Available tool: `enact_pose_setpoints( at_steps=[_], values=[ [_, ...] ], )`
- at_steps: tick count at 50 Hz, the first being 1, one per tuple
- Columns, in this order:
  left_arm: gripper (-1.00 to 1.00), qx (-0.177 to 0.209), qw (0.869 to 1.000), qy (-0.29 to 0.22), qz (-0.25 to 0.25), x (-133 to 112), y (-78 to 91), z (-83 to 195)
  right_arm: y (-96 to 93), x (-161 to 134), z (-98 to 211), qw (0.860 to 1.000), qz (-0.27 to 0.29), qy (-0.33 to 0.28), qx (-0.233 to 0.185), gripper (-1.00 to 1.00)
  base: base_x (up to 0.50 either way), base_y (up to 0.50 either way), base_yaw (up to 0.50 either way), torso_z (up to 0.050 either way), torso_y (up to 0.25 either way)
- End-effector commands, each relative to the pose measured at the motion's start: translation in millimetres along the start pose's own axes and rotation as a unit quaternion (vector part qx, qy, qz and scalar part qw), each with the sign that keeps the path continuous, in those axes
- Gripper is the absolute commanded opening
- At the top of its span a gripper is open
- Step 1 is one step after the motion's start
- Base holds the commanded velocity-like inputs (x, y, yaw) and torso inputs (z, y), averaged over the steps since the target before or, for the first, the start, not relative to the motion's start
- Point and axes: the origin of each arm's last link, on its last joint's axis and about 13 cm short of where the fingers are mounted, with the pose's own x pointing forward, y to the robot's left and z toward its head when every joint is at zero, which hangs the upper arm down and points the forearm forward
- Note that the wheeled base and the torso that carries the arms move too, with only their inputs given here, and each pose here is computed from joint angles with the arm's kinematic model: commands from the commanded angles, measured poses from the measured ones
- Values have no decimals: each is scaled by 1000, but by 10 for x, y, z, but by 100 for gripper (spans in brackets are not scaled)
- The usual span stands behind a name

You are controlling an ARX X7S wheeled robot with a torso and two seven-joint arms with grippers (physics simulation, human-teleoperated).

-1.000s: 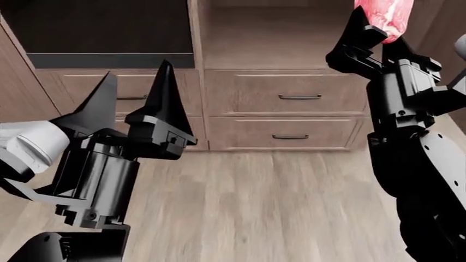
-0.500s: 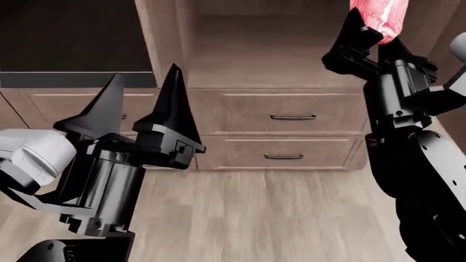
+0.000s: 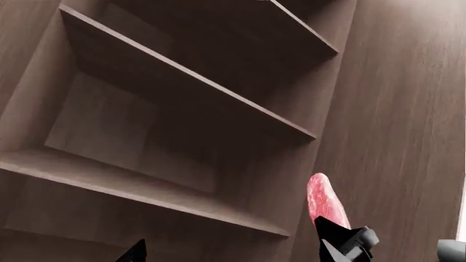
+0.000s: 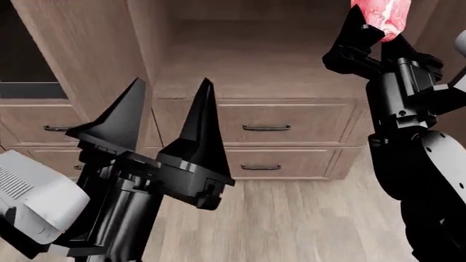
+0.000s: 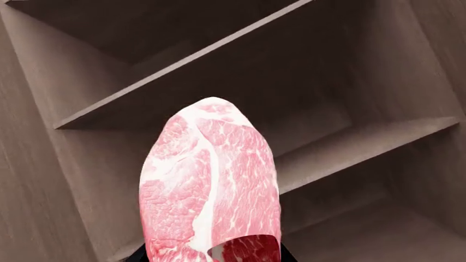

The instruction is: Pick the pork chop from the counter and place it in the cabinet.

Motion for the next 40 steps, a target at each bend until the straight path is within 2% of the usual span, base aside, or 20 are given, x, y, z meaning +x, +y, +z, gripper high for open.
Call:
enact_pose_setpoints(
  at_steps=[1, 10, 19, 29, 40],
  values=[
    [100, 11, 1000, -8, 27, 50, 102, 9, -4, -12, 9, 1000, 5, -5, -13, -100, 492, -79, 0, 0, 0],
    [100, 9, 1000, -4, 24, 33, 97, -9, -9, -9, -5, 1000, 4, -1, -5, -100, 492, -80, 0, 0, 2],
    [100, 10, 1000, -6, 24, 26, 98, 19, 27, -6, 7, 1000, 9, 0, 1, -100, 288, -392, 0, 0, 1],
    [100, 12, 1000, -9, 21, 20, 67, 46, 40, -34, 53, 1000, 14, -6, -7, -100, 260, -422, 0, 0, 1],
    [100, 8, 999, -8, 33, 28, 126, 24, 37, -49, 69, 1000, 18, -12, -21, -100, 470, -138, 0, 0, 1]
  ],
)
